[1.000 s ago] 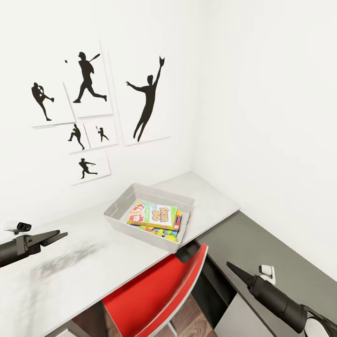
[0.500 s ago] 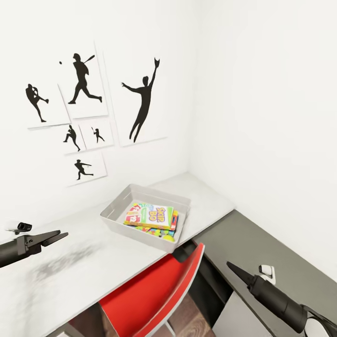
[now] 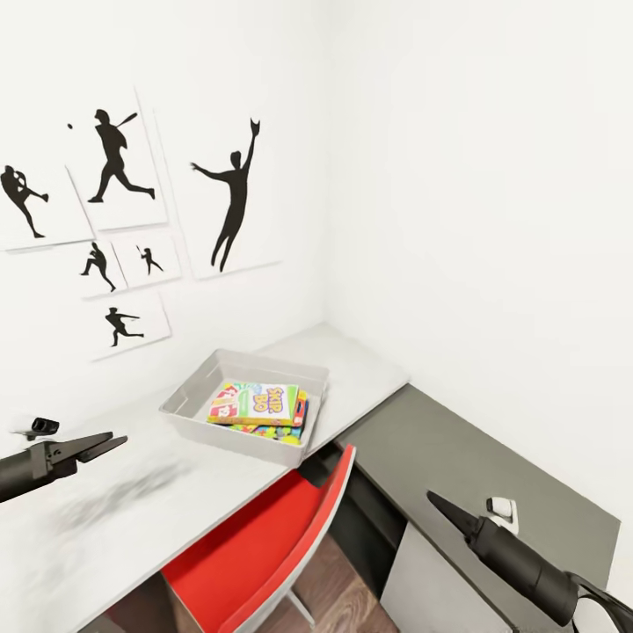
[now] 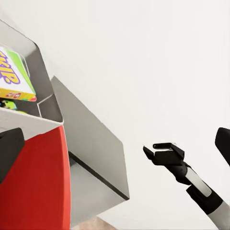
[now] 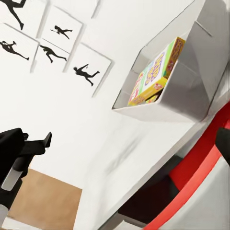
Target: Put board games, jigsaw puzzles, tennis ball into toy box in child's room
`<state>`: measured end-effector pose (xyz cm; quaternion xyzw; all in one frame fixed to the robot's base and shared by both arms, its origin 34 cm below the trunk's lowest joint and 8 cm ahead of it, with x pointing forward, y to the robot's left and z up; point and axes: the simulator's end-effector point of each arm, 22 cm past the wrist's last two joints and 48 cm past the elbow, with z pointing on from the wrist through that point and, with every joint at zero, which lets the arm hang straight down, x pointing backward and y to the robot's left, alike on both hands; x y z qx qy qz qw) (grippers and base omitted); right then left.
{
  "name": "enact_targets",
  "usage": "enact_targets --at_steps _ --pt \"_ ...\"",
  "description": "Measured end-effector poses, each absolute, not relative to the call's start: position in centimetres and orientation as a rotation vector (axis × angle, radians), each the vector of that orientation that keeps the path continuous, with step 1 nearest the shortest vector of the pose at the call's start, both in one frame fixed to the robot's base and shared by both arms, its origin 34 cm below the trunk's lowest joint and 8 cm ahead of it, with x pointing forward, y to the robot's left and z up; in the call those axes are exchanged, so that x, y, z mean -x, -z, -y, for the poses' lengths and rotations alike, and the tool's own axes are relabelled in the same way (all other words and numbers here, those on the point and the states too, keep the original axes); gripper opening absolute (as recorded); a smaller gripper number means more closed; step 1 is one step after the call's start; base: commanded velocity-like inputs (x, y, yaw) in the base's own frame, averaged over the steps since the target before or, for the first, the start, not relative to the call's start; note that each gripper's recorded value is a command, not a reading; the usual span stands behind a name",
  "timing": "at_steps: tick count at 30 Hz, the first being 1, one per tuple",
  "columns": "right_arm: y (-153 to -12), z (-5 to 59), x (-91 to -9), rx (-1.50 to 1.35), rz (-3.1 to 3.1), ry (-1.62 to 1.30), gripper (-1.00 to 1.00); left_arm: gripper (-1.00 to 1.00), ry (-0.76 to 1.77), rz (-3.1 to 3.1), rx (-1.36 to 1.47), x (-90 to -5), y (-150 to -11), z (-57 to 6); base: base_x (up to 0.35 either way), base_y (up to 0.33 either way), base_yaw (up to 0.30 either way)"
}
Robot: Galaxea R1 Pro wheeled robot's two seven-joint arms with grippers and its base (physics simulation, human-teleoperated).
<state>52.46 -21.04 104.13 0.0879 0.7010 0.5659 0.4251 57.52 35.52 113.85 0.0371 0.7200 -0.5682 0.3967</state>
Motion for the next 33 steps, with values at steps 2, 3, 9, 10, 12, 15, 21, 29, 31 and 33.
enact_targets --at_steps 2,3,9,10,12,15,21,29,31,33 --pt "-104.2 21.0 -52.5 -0.218 -1.752 -1.415 1.00 1.00 1.439 -1.823 -0.095 -57.5 -113.9 -35.5 -0.147 0.062 -0.220" --pt "-104.3 21.0 -52.5 -0.217 -1.751 -1.414 1.00 1.00 1.439 -1.822 -0.096 -57.5 -114.0 -35.5 -0.202 0.095 -0.220" --pt "-104.5 21.1 -52.5 -0.214 -1.745 -1.413 1.00 1.00 1.436 -1.817 -0.101 -57.4 -114.3 -35.5 -0.255 0.122 -0.220" --pt "-104.5 21.1 -52.5 -0.213 -1.744 -1.412 1.00 1.00 1.436 -1.816 -0.101 -57.4 -114.3 -35.5 -0.283 0.131 -0.220" --pt "-104.6 21.1 -52.4 -0.212 -1.743 -1.412 1.00 1.00 1.435 -1.815 -0.103 -57.4 -114.4 -35.5 -0.287 0.131 -0.220" --pt "-104.8 21.1 -52.4 -0.210 -1.740 -1.412 1.00 1.00 1.434 -1.812 -0.106 -57.3 -114.6 -35.5 -0.292 0.133 -0.221" --pt "-105.0 21.1 -52.4 -0.206 -1.735 -1.411 1.00 1.00 1.432 -1.806 -0.111 -57.2 -114.9 -35.5 -0.295 0.133 -0.222" --pt "-105.4 21.1 -52.4 -0.200 -1.729 -1.408 1.00 1.00 1.428 -1.799 -0.118 -57.1 -115.4 -35.5 -0.296 0.133 -0.226" --pt "-105.4 21.2 -52.4 -0.199 -1.728 -1.408 1.00 1.00 1.427 -1.797 -0.120 -57.0 -115.5 -35.5 -0.296 0.133 -0.227" --pt "-105.4 21.2 -52.3 -0.200 -1.727 -1.408 1.00 1.00 1.427 -1.795 -0.121 -57.0 -115.6 -35.5 -0.296 0.134 -0.227"
